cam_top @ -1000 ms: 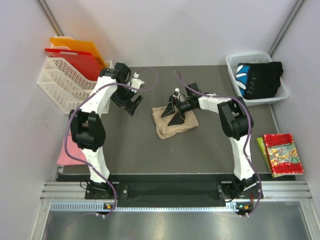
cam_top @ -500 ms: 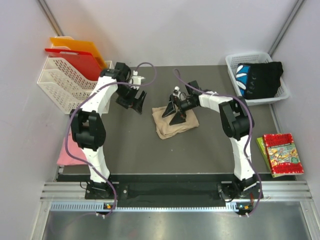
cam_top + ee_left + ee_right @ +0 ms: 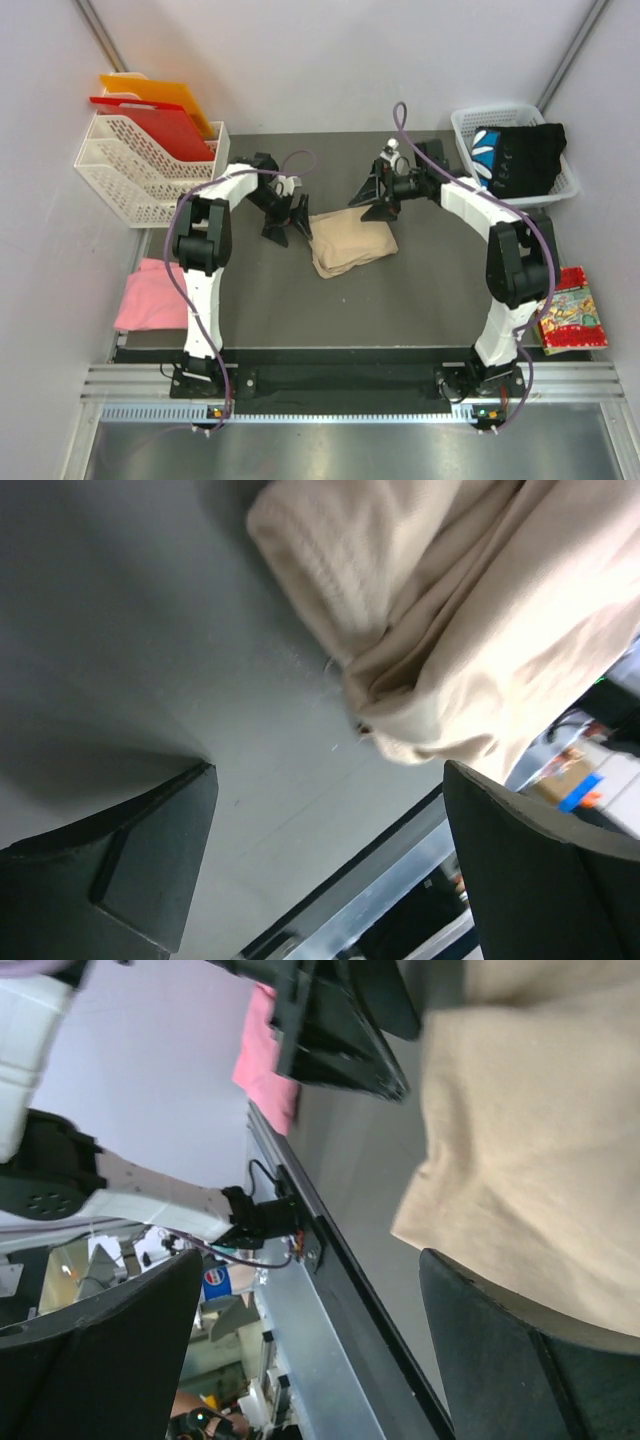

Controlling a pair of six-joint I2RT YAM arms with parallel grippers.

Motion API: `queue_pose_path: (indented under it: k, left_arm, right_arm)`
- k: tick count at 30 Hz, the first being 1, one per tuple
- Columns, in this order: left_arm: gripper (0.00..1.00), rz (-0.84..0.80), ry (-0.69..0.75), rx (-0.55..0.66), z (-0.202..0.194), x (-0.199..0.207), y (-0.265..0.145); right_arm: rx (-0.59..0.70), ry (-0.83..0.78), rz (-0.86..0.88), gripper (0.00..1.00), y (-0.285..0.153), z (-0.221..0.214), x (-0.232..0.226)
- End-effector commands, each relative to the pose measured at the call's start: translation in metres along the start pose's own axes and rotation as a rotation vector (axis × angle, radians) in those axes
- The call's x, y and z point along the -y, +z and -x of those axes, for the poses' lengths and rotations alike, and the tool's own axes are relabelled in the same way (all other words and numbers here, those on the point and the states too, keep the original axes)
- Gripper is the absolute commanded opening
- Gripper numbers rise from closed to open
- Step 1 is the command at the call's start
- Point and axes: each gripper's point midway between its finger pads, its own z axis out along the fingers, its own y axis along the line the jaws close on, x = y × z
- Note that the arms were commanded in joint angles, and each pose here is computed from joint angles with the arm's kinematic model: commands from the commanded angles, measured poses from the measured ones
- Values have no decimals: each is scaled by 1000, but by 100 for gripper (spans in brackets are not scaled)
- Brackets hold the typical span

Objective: Fold and stack the t-shirts
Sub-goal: Fold the tshirt, then neatly place the folded tshirt to the corner

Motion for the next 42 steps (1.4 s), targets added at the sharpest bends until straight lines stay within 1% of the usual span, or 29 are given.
queue_pose_path:
  k: [1,6,9,10,14,15,18,19,22,29,34,38,42]
  left_arm:
    - [99,-57,-33,96,22,9,13]
    - [99,-39,-55,137,27,-1,28]
    - [99,-22,-66,135,24,-6,41]
    - [99,-16,-75,124,19,-7,47]
    - [99,37,-66,152,18,-11,61]
    - [99,95,-61,172,21,-19,63]
    - [99,187,-63,173,19,-29,70]
    - [99,250,-61,184,21,-36,71]
    - [99,345,-59,201,22,-49,69]
    - [99,392,-81,202,20,-62,76]
    - [99,385,-138,145,10,-71,96]
    - [99,367,-141,114,6,-67,112]
    - [99,283,-133,84,9,-46,127]
  right_arm:
    - [-38,17,-58,88,2,-17,29]
    - [-72,59,-108,88,8,-23,52]
    - [-77,74,-126,88,12,-20,66]
    - [-74,80,-130,88,13,-16,70]
    - [-55,100,-131,86,16,8,85]
    - [-63,124,-134,86,20,9,93]
    - [-67,148,-131,85,26,14,103]
    - [-65,147,-131,85,28,15,105]
    - [-76,174,-130,84,32,9,114]
    - [-80,202,-122,83,36,0,123]
    - [-88,218,-127,83,35,-9,127]
    - [-90,229,-127,82,35,-16,129]
    - [-87,238,-118,82,33,-21,128]
